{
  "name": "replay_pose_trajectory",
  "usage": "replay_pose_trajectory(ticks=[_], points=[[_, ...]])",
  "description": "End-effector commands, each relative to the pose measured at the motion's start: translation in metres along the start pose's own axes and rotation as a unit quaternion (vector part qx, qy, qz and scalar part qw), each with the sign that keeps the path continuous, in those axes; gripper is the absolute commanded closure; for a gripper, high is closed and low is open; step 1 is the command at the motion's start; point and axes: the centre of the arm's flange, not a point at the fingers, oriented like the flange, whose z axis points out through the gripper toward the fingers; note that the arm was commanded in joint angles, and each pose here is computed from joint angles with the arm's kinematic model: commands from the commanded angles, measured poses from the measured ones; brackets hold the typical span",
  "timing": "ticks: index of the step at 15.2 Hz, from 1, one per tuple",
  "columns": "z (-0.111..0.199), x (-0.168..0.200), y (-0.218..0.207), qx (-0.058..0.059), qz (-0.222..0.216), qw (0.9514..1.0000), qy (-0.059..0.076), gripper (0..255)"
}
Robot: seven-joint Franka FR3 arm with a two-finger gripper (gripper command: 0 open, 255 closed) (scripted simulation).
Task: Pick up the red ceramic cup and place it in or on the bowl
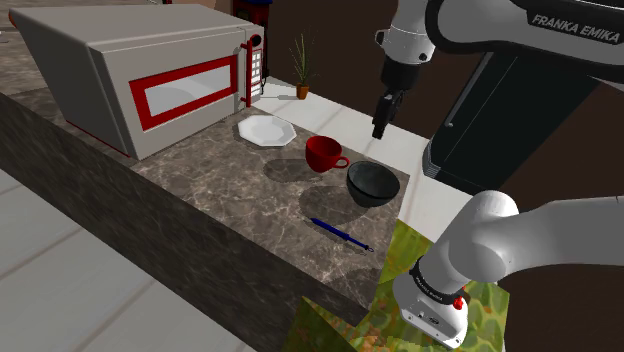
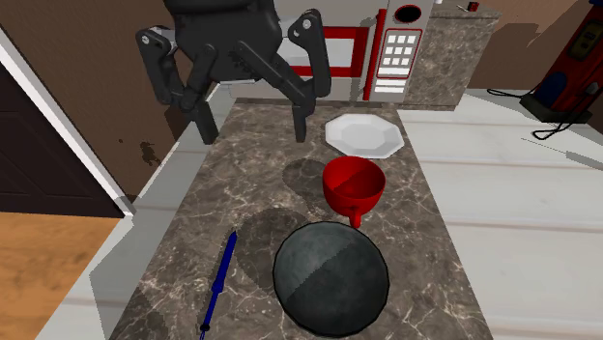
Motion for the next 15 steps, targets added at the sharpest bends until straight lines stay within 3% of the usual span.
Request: replay_pose_trajectory(ticks=[1,15], points=[[0.000,0.000,0.000,0.000,0.000,1.0000,0.000,0],[0.127,0.132,0.032,-0.006,0.006,0.9999,-0.008,0]])
